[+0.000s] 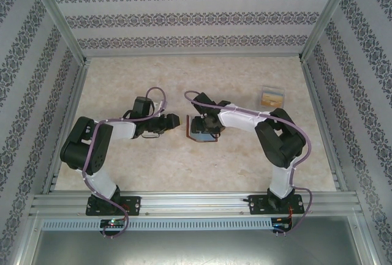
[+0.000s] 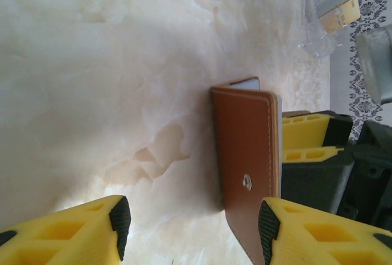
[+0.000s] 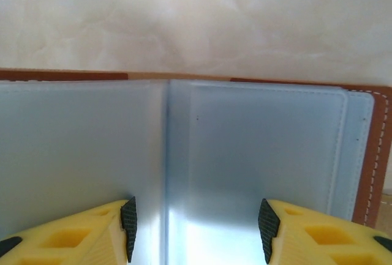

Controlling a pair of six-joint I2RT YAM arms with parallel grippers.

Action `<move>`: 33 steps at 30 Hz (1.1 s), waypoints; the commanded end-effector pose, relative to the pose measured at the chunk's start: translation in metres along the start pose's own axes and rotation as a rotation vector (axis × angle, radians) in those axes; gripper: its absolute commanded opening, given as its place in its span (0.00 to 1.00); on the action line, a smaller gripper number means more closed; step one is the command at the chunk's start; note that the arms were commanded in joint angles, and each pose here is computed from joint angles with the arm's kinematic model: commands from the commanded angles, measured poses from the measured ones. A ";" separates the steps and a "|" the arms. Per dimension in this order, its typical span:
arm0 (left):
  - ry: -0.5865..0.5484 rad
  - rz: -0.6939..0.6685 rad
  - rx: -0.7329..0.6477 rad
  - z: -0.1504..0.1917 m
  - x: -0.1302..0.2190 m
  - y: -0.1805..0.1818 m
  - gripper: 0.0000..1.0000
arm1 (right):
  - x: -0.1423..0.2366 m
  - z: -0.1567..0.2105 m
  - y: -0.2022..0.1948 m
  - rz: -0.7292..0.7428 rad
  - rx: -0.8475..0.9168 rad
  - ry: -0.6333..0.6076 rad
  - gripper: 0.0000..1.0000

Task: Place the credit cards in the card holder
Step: Open the card holder at the center of the table.

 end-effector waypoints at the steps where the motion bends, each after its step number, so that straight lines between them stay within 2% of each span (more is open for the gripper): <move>1: -0.021 -0.014 -0.042 -0.001 0.010 -0.006 0.60 | -0.006 0.006 -0.004 0.143 0.015 -0.007 0.60; 3: -0.037 -0.073 -0.040 0.001 0.017 -0.004 0.60 | -0.007 0.011 -0.001 0.189 0.041 -0.015 0.61; 5: -0.057 -0.206 -0.010 0.001 0.026 0.004 0.60 | -0.002 0.013 0.005 0.268 0.085 -0.046 0.62; 6: -0.060 -0.263 0.003 0.002 0.030 0.009 0.61 | 0.000 0.015 0.008 0.309 0.120 -0.065 0.73; 7: -0.063 -0.288 0.008 0.002 0.033 0.011 0.61 | 0.002 0.015 0.012 0.336 0.142 -0.082 0.74; 11: -0.126 -0.309 0.009 0.004 0.047 0.013 0.64 | 0.004 0.016 0.019 0.403 0.231 -0.116 0.74; 15: -0.141 -0.358 0.005 0.002 0.055 0.013 0.65 | 0.015 0.016 0.025 0.435 0.279 -0.141 0.75; 20: -0.150 -0.382 0.023 0.002 0.058 0.019 0.65 | 0.033 0.012 0.038 0.295 0.228 -0.161 0.75; 23: -0.149 -0.399 0.047 0.003 0.058 0.023 0.66 | 0.028 0.010 0.038 0.208 0.180 -0.130 0.72; 27: -0.135 -0.391 0.061 0.005 0.053 0.028 0.67 | 0.023 0.010 0.039 0.174 0.168 -0.134 0.69; 33: -0.127 -0.390 0.074 0.007 0.051 0.032 0.68 | 0.011 0.011 0.041 0.078 0.110 -0.080 0.69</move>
Point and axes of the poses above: each hand's point on the last joint's axis, 136 mm out from that joint toward the fingers, its own x axis back along the fingers, its own y axis along the line the jaws close on, z = x × y, the point moved 9 cm from there along x, back along the fingers, and after that the axes turned 2 degrees about -x, right-handed, at the moved point
